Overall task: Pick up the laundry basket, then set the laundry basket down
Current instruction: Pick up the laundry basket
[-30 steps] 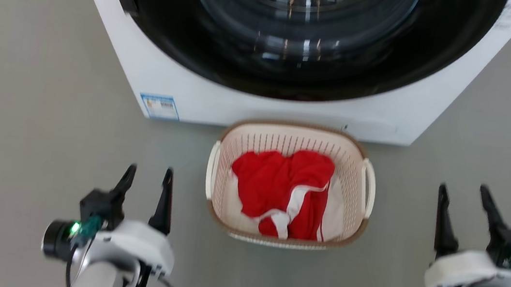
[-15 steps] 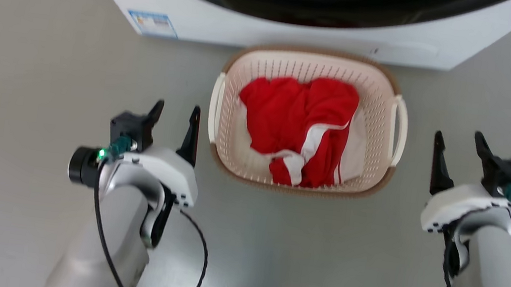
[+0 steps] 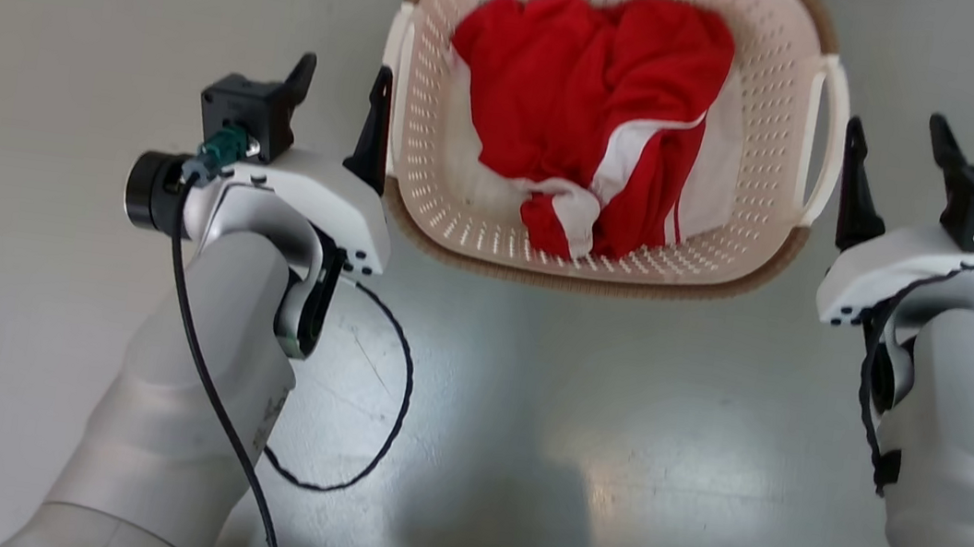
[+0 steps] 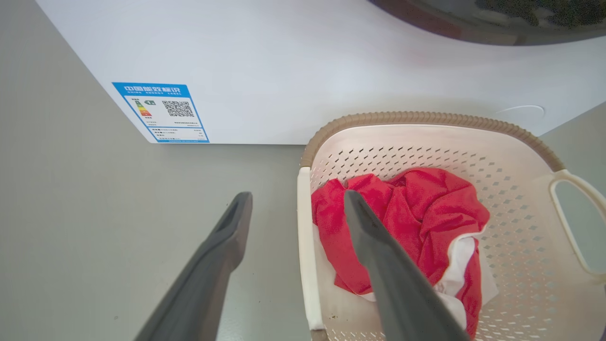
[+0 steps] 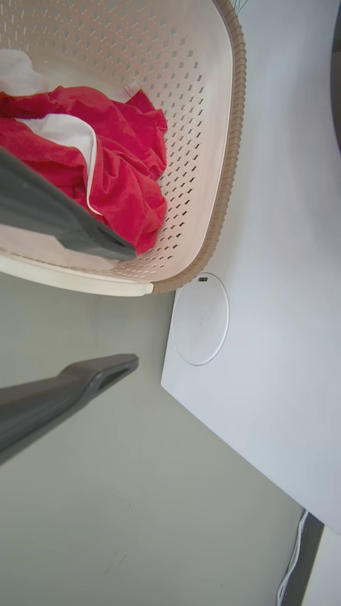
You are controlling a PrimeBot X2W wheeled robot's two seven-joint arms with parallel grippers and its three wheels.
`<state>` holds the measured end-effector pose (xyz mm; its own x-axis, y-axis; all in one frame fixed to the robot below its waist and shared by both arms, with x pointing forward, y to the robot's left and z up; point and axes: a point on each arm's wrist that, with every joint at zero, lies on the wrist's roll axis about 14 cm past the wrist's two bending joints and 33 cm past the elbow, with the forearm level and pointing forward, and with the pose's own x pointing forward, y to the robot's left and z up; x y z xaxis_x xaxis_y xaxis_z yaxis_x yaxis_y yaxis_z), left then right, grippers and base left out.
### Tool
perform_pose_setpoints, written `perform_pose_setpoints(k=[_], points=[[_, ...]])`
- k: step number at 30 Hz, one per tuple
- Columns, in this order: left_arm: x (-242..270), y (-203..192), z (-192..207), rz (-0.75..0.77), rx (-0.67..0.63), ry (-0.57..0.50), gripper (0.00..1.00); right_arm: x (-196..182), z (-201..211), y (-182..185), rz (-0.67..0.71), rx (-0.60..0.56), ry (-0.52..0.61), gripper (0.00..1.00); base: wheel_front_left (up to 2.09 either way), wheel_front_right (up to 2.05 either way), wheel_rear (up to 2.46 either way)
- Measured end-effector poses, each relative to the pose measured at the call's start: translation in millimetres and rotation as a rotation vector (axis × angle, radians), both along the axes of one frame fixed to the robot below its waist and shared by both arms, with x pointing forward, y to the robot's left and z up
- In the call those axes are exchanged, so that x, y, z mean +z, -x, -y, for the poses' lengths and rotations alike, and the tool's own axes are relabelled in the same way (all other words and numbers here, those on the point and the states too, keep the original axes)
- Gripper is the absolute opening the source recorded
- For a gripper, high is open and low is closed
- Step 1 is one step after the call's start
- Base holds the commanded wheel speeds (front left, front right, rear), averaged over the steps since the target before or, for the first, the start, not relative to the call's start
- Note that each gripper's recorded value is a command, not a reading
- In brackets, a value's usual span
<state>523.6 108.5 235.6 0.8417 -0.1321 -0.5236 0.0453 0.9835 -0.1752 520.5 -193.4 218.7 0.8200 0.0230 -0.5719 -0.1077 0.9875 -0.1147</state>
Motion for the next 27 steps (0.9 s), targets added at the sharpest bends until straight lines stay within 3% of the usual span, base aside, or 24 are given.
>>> perform_pose_setpoints(k=[10, 27], points=[[-40, 3, 3, -0.068, 0.000, 0.004, 1.00, -31, 4, 1, -0.043, -0.008, 0.006, 1.00, 0.00, 0.00, 0.00], [-63, -4, 15, -0.087, -0.036, 0.003, 1.00, -57, 2, 10, -0.092, -0.011, -0.018, 1.00, 0.00, 0.00, 0.00]])
